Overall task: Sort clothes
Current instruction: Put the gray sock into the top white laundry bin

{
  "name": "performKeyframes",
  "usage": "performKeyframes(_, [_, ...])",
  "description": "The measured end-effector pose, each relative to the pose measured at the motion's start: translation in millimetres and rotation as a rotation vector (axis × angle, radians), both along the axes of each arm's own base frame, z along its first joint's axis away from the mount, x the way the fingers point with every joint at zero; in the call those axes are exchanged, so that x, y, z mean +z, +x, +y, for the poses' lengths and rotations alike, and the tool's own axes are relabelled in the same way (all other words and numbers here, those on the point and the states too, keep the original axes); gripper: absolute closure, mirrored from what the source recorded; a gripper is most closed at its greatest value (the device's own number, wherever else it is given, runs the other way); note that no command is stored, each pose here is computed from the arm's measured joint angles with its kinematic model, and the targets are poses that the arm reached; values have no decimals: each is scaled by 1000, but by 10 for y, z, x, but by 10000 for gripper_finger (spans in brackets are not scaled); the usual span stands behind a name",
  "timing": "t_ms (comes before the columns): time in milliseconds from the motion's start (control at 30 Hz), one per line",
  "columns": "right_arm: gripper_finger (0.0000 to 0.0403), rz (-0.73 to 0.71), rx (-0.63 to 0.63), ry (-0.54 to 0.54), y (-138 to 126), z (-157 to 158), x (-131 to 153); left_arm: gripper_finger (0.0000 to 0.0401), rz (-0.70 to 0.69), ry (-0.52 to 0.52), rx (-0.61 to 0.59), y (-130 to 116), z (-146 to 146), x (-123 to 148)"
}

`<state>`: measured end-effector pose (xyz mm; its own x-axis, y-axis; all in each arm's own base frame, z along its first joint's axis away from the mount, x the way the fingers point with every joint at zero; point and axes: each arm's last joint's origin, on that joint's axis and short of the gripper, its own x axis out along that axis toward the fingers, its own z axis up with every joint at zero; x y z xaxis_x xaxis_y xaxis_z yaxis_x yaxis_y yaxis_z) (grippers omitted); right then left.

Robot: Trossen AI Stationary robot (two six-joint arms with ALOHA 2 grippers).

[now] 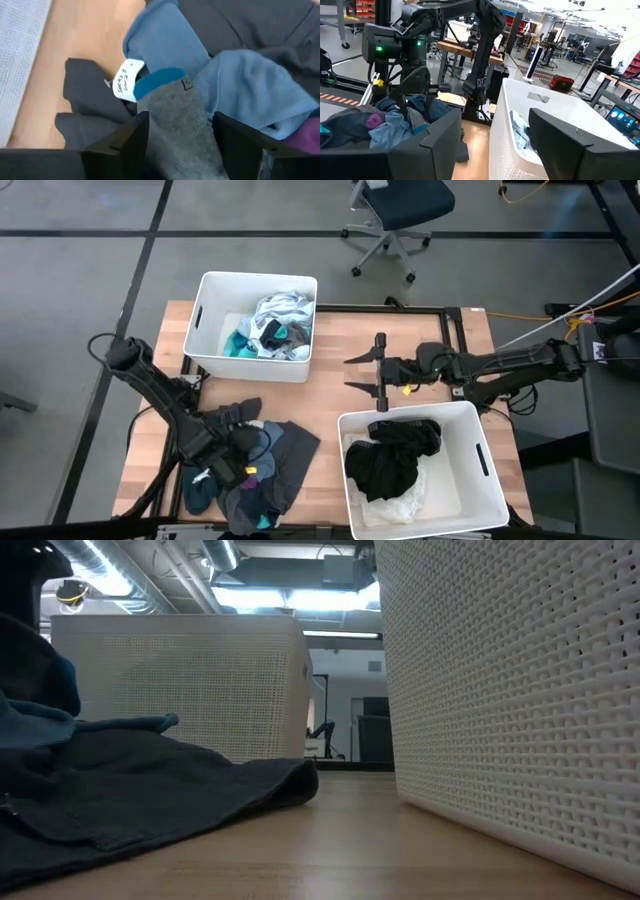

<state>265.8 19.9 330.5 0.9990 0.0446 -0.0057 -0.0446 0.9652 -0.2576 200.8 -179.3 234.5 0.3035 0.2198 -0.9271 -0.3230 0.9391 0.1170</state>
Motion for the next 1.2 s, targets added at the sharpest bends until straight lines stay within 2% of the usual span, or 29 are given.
performKeyframes(100, [170, 9, 0, -1, 21, 2, -23, 231, 30, 6, -35, 8, -13, -31])
performKeyframes(333, [170, 16, 0, -4, 50, 4, -49, 364, 67, 44, -130, 42, 34, -36])
performKeyframes(400, [170, 17, 0, -4, 52, 4, -52, 389, 74, 53, -152, 57, 52, -36])
performKeyframes(500, [170, 16, 0, -4, 52, 4, -50, 388, 66, 67, -171, 74, 72, -3])
performKeyframes(633, [170, 26, 0, -5, 51, 4, -59, 389, 0, 88, -215, 110, 97, 182])
performKeyframes(867, [170, 40, 0, -6, 51, 4, -73, 390, -226, 212, -256, 83, 245, 736])
performKeyframes(1000, [170, 41, 0, -6, 51, 4, -74, 388, -388, 382, -237, 23, 397, 1061])
performKeyframes(1200, [170, 44, 0, -7, 51, 4, -77, 387, -582, 719, -69, -144, 695, 1419])
